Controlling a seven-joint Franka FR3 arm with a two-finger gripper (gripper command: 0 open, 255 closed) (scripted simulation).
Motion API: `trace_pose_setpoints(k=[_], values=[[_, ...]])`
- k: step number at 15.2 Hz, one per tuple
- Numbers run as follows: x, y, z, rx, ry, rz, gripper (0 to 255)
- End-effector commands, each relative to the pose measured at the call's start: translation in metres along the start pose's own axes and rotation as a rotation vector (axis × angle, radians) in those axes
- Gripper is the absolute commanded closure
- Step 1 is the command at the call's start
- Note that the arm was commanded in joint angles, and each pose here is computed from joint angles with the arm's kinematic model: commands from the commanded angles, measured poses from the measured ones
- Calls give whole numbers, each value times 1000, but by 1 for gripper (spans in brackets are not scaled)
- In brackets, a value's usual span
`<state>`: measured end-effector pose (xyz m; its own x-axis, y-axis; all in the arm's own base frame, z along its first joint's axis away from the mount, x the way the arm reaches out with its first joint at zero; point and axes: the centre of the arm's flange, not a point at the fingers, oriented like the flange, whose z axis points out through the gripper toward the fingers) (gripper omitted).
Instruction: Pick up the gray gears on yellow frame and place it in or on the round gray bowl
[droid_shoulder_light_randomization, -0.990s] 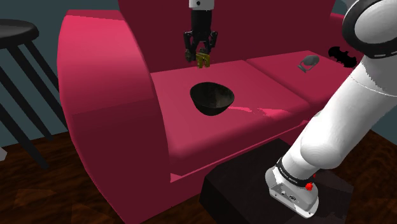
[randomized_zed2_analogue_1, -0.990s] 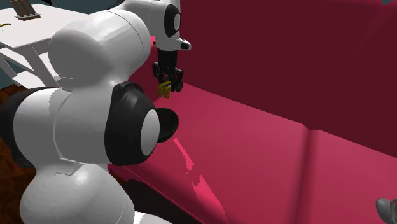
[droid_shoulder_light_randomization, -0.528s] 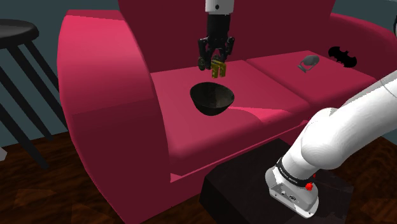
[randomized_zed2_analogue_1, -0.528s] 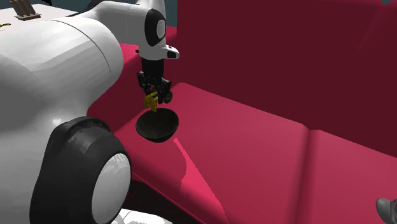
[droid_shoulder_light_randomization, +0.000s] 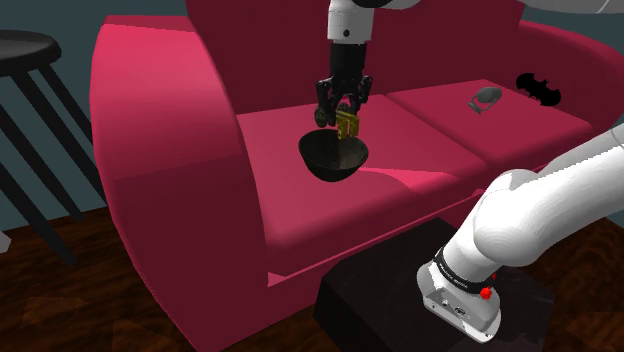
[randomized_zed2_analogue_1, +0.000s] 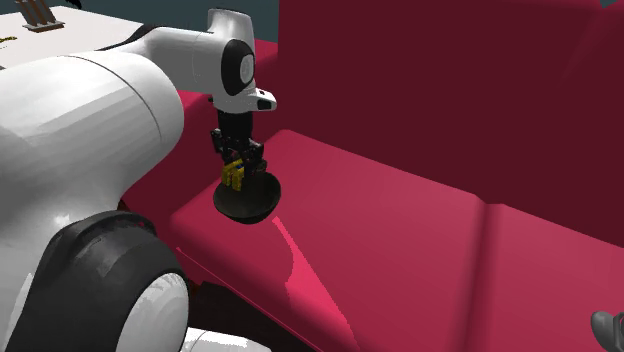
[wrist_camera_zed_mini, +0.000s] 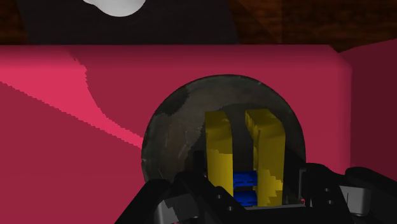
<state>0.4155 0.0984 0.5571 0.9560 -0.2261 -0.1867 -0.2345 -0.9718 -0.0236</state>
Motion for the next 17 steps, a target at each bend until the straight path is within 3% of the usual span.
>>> trace_pose_setpoints(k=[1,8,16,17], values=[[2,0,11,0,1,0,255],[9,1,50,0,1,0,255],[9,1,50,0,1,0,255],[9,1,50,0,1,0,0]])
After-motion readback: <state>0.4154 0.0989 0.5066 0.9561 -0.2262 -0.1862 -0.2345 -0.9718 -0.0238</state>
